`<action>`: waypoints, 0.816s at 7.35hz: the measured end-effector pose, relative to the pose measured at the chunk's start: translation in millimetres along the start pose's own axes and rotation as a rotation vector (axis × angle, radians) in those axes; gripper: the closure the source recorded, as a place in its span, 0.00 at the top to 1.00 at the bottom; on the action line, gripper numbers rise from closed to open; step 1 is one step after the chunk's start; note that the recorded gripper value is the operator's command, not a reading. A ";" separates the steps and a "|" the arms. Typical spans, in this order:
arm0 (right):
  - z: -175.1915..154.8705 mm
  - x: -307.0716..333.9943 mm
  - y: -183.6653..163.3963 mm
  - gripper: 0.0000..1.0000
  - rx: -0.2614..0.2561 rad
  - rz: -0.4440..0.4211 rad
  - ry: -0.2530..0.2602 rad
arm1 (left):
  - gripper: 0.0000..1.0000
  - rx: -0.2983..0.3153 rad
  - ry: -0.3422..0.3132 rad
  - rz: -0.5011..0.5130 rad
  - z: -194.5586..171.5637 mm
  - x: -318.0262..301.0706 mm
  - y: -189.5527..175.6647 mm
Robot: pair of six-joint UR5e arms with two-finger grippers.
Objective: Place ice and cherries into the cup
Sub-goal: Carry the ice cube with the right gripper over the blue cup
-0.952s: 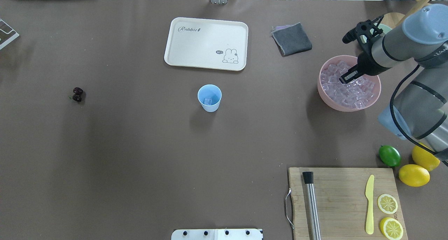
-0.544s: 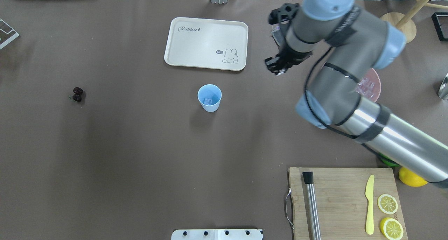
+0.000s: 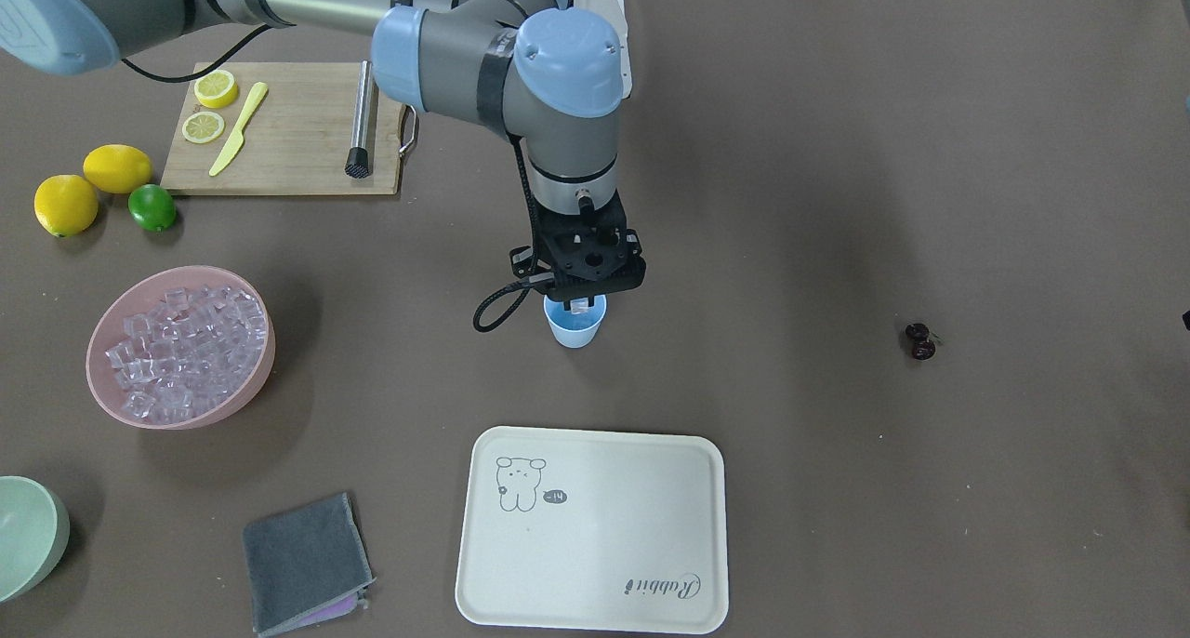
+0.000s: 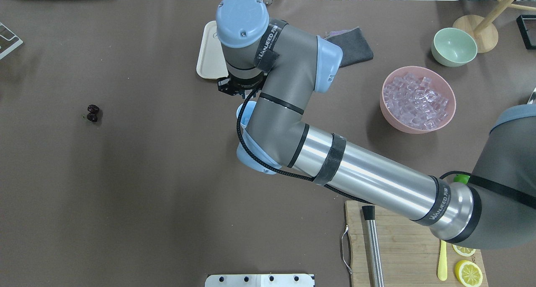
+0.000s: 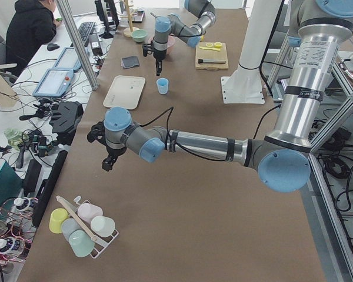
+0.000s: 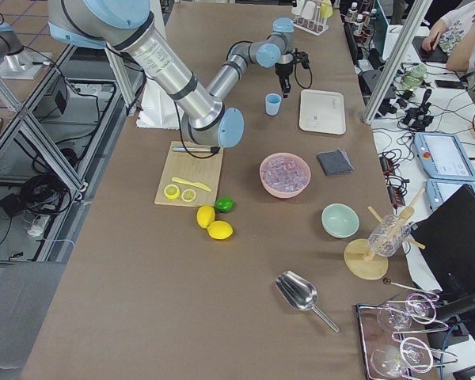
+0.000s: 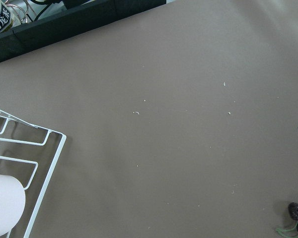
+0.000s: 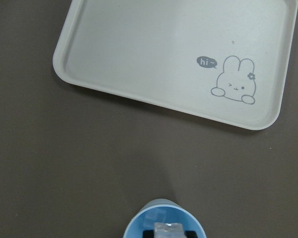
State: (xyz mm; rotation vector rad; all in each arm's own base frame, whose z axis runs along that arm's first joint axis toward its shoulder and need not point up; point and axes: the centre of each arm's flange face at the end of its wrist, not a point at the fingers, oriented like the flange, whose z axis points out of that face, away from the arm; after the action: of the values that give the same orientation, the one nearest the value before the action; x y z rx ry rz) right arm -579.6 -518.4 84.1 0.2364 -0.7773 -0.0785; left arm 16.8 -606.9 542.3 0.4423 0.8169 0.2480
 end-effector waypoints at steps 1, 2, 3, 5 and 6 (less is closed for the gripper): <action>5.9 -6.7 3.8 0.00 0.013 0.001 0.005 | 0.98 -0.001 0.000 -0.001 0.3 -0.3 0.2; 13.1 -7.7 5.8 0.00 0.016 0.001 0.011 | 0.98 -0.001 0.000 -0.001 0.2 -0.2 0.2; 19.2 -6.0 7.8 0.06 0.014 -0.002 0.017 | 0.98 -0.001 0.000 0.000 0.5 0.2 0.0; 25.7 0.1 11.3 0.92 0.010 -0.009 0.022 | 0.98 -0.003 0.001 0.003 2.5 1.6 -1.3; 27.1 2.1 12.9 0.99 0.010 -0.012 0.023 | 0.98 -0.004 0.002 0.002 3.3 1.5 -1.9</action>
State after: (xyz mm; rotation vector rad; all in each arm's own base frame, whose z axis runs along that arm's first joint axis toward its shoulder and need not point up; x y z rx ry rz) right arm -597.4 -511.2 107.3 0.2514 -0.7541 -0.0828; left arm 20.3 -609.0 542.5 0.4391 0.8178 0.2524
